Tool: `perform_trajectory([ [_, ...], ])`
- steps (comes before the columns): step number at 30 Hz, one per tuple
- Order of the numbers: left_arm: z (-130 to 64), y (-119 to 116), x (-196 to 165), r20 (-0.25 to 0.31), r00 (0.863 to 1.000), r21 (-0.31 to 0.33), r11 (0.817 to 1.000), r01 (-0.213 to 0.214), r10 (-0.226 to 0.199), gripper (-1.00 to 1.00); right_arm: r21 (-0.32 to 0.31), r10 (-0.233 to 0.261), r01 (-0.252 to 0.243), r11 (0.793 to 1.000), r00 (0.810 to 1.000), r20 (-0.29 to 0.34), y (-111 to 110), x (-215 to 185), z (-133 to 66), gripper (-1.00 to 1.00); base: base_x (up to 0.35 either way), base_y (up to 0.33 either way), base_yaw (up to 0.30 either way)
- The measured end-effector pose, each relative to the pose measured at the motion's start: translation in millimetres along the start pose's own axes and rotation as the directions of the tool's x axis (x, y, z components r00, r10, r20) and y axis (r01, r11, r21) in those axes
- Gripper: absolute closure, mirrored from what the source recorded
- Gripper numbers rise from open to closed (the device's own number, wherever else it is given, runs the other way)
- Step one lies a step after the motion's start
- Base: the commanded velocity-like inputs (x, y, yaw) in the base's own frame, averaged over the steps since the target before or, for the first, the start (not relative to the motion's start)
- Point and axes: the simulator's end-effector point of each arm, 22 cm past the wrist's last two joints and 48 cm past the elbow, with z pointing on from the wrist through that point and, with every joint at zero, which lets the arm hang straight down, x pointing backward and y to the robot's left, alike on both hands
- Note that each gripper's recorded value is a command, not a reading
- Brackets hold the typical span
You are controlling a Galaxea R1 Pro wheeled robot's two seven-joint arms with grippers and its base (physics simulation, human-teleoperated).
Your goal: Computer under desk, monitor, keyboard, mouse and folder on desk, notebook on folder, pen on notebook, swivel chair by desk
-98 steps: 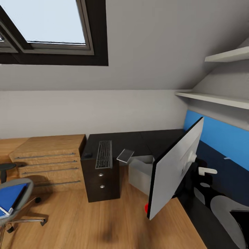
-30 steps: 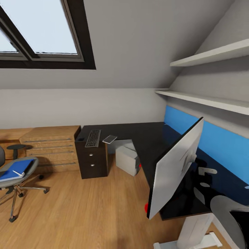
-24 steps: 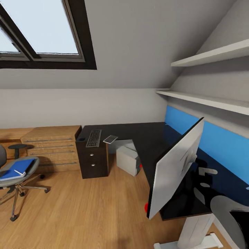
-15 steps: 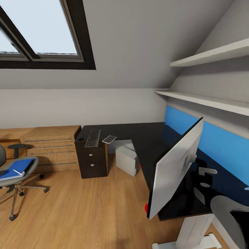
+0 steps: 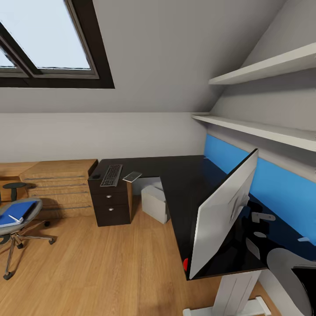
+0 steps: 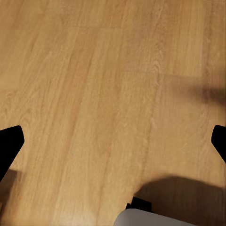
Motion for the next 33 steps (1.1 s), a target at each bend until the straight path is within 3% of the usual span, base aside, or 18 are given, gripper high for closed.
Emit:
perform_trajectory([
  [12, -0.3, -0.8, 0.4, -0.001, 1.000, 0.000, 1.000, 0.002, -0.002, -1.00, 0.006, 0.009, -0.009, 1.000, 1.000, -0.001, -1.7, 1.0, -0.1, 1.00, 0.000, -0.002, 0.023],
  [33, 0.2, -0.7, -1.8, 0.006, 1.000, -0.001, 1.000, 0.003, -0.003, -1.00, 0.001, 0.004, -0.004, 1.000, 1.000, 0.001, -0.4, -0.4, -0.9, 1.00, 0.023, -0.087, 0.146],
])
